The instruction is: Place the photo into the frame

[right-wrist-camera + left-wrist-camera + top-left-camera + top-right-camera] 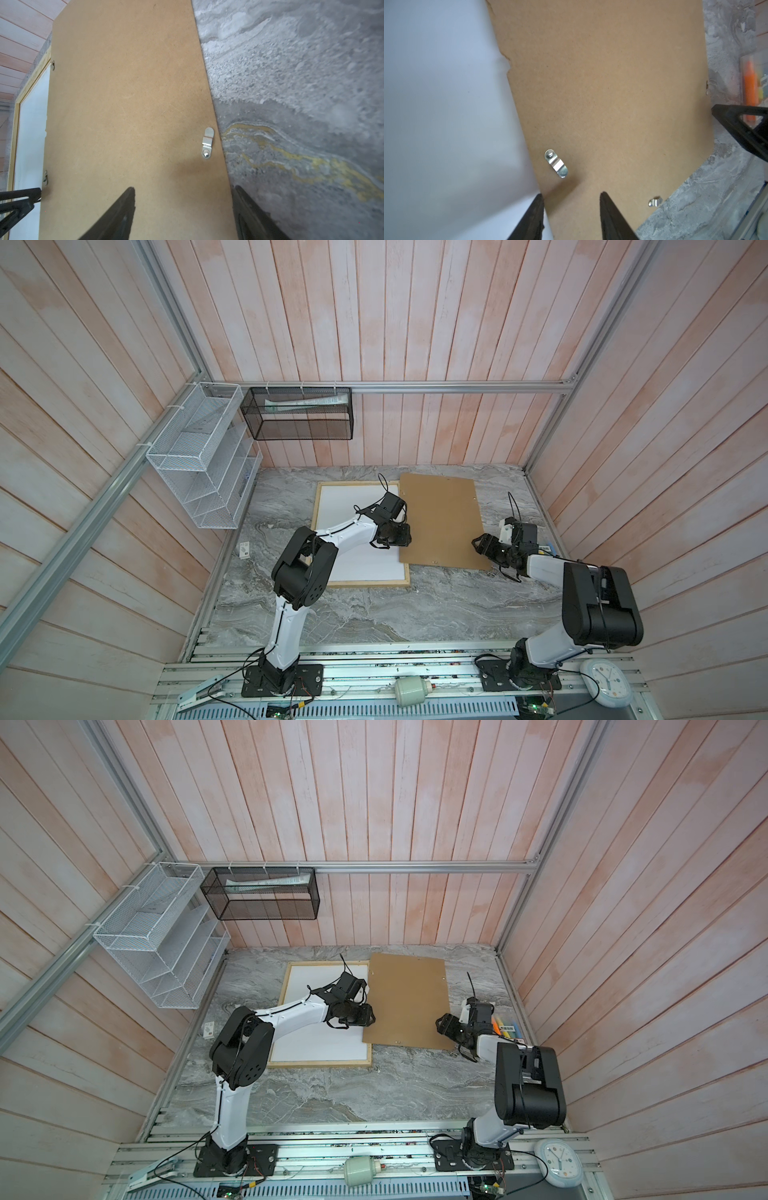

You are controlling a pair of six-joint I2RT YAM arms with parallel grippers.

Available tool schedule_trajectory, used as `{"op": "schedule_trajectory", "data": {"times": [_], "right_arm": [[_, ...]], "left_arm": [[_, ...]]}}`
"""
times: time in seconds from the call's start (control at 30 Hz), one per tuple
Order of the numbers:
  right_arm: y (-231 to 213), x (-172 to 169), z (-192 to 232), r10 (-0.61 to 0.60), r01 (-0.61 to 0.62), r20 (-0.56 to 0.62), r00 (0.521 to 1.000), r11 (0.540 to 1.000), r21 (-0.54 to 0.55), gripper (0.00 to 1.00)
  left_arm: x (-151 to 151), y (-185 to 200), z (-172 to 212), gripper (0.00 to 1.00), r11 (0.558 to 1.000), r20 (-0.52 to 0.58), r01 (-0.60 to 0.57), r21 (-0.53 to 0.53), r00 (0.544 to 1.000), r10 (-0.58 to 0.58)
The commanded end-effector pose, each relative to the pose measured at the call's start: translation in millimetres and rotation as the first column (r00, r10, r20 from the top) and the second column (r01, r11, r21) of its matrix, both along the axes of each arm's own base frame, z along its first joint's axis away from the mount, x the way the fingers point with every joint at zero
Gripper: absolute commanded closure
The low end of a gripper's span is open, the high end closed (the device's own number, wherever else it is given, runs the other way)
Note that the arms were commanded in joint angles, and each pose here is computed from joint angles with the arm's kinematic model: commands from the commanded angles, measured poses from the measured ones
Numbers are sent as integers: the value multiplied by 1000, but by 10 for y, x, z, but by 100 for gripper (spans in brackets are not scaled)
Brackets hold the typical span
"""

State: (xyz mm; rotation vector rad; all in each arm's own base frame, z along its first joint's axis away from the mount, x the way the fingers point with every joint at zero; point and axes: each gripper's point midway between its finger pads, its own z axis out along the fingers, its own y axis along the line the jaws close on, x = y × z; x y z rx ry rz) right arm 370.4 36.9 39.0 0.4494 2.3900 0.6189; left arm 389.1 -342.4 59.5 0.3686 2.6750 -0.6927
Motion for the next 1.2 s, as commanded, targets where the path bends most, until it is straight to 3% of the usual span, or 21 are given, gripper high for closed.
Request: {"op": "schedule_trajectory", "data": {"times": [0.0,0.67,1.17], "right_arm": [[502,-121,26,153,-147,-30,988,978,149,26],[353,-108,67,119,-117,-23,993,990,75,24],[105,246,168,94,-94,12,996,994,47,23]], "left_arm": [[-187,-356,342,55,981,35,114,-156,993,-110],[262,251,294,54,992,55,-69,-105,996,75],[661,545,246,54,990,102,-132,-53,985,137]]}}
